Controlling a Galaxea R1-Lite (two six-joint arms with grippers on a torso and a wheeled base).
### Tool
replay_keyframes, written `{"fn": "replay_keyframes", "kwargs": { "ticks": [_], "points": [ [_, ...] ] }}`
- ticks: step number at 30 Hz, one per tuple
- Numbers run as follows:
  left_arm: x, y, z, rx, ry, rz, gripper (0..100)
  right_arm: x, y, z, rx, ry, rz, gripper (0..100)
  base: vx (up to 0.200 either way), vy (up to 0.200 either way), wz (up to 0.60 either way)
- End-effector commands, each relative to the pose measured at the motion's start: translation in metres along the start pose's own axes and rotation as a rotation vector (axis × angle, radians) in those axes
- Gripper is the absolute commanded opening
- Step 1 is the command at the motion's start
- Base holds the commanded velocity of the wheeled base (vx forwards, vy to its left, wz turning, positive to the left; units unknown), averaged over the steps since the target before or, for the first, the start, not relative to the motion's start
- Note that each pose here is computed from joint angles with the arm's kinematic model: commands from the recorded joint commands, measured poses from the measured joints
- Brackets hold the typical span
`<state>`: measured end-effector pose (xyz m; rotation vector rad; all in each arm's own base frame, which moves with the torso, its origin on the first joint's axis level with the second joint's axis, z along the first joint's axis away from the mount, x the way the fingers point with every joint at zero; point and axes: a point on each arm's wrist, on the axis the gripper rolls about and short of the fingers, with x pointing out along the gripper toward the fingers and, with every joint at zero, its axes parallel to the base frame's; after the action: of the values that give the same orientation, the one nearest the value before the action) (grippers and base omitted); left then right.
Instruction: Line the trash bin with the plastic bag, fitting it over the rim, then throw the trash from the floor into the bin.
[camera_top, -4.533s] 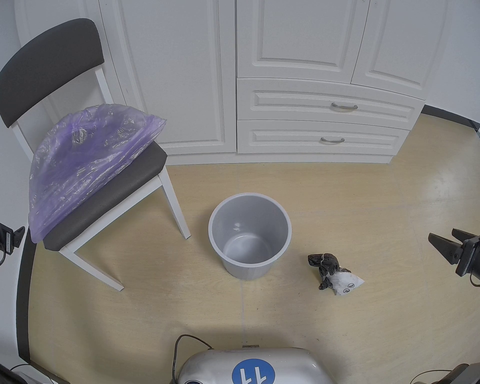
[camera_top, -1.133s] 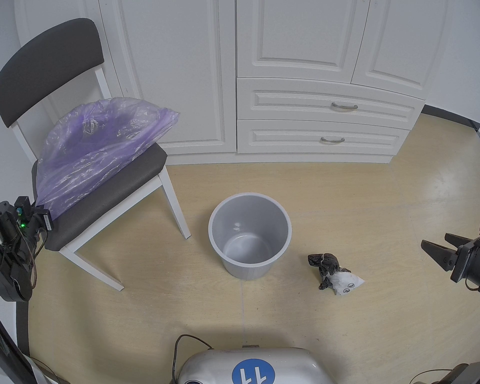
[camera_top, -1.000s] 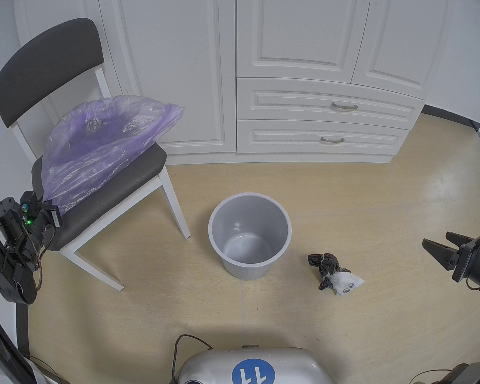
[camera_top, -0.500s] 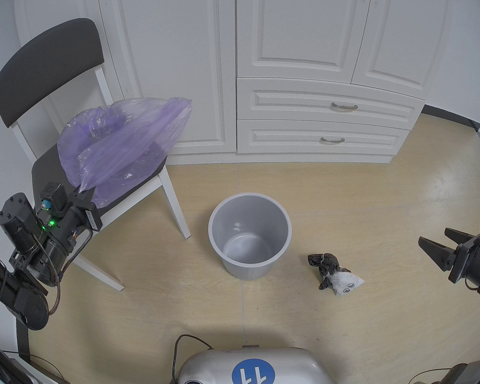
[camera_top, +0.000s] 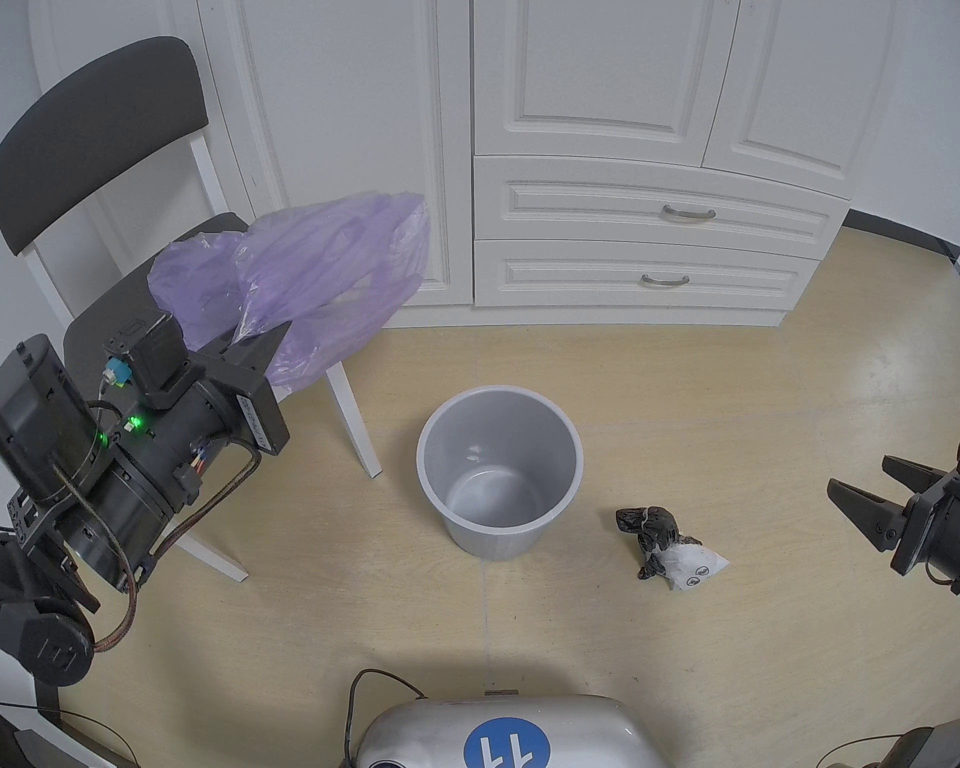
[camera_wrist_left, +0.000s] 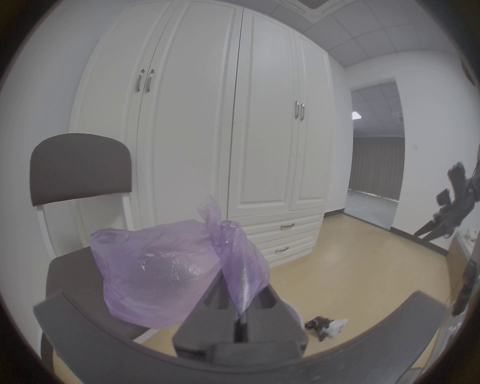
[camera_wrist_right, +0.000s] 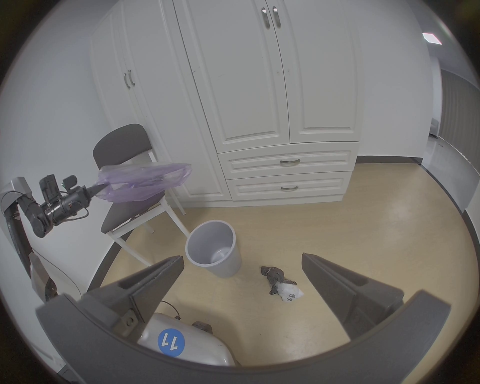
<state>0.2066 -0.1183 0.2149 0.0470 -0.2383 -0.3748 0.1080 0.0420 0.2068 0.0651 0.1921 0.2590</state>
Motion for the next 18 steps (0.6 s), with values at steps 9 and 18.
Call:
{"fn": "replay_keyframes", "kwargs": {
  "ticks": [9, 18],
  "points": [
    [-0.042, -0.034, 0.031, -0.141, -0.091, -0.16, 0, -0.003, 0.001, 0.002, -0.017, -0.018, -0.005, 100, 0.0, 0.0, 0.0],
    [-0.071, -0.048, 0.035, -0.175, -0.109, -0.314, 0, -0.003, 0.002, -0.003, -0.02, 0.002, 0.011, 100, 0.0, 0.0, 0.0]
  ]
}}
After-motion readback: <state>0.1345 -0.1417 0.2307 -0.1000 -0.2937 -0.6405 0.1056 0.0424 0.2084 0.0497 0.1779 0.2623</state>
